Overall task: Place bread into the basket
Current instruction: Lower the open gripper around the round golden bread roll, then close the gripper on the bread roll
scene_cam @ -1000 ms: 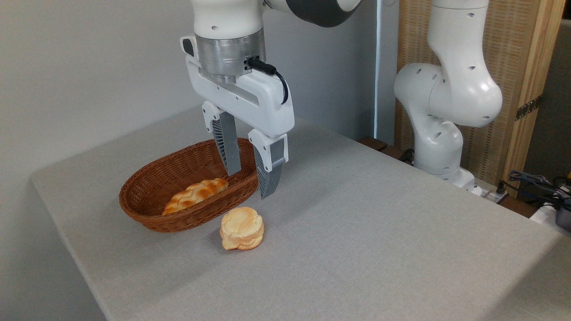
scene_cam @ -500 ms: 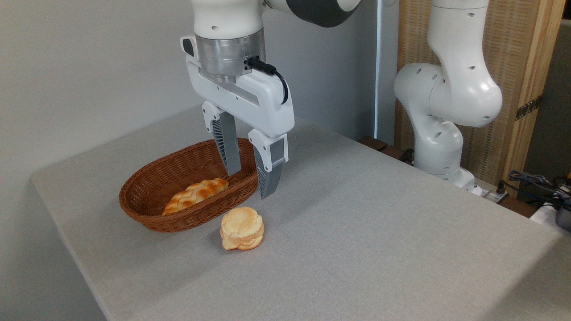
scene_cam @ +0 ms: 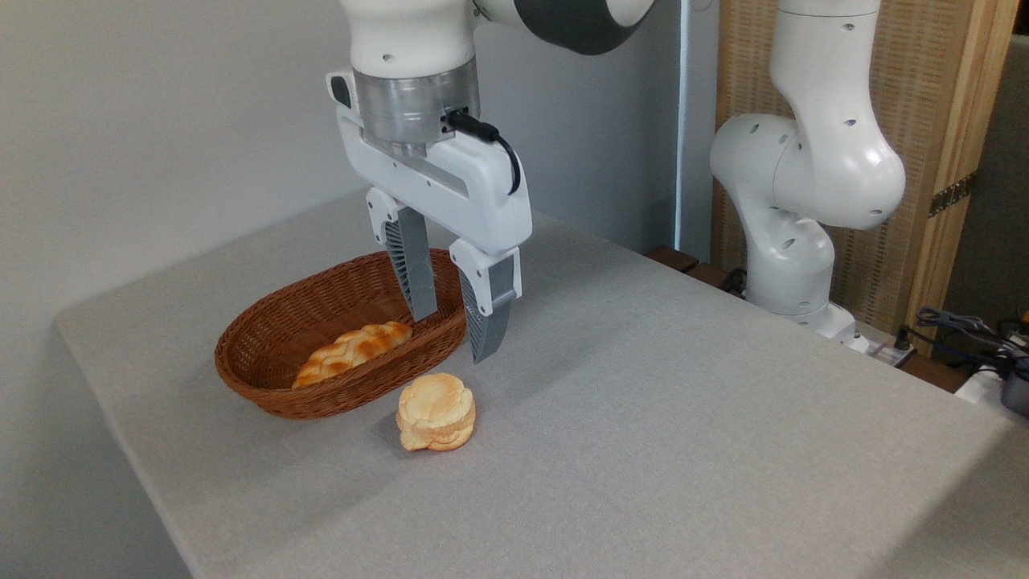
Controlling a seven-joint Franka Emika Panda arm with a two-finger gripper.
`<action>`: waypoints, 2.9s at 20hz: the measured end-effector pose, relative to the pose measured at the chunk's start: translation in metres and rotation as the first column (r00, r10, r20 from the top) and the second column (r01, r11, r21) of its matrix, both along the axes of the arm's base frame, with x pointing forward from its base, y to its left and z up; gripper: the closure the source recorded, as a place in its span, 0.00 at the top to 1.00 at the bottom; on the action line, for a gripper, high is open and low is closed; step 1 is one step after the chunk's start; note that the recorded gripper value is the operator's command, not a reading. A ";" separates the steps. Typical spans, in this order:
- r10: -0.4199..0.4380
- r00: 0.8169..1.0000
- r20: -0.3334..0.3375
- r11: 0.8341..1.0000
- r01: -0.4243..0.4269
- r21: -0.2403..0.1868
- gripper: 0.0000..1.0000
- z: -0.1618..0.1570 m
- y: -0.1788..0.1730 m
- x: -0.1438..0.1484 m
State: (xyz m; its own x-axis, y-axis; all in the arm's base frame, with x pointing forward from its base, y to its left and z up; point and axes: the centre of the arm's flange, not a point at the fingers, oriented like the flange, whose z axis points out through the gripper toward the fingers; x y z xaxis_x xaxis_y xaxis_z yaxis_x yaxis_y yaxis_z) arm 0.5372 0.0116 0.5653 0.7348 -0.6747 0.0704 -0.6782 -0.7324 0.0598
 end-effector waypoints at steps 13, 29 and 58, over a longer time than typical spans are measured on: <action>-0.130 0.991 -0.019 0.988 0.128 -0.081 1.00 -0.079 -0.037 0.009; -0.188 0.981 -0.055 0.980 0.184 -0.077 1.00 -0.136 -0.064 0.025; -0.186 0.980 -0.072 0.981 0.181 -0.078 0.50 -0.147 -0.063 0.026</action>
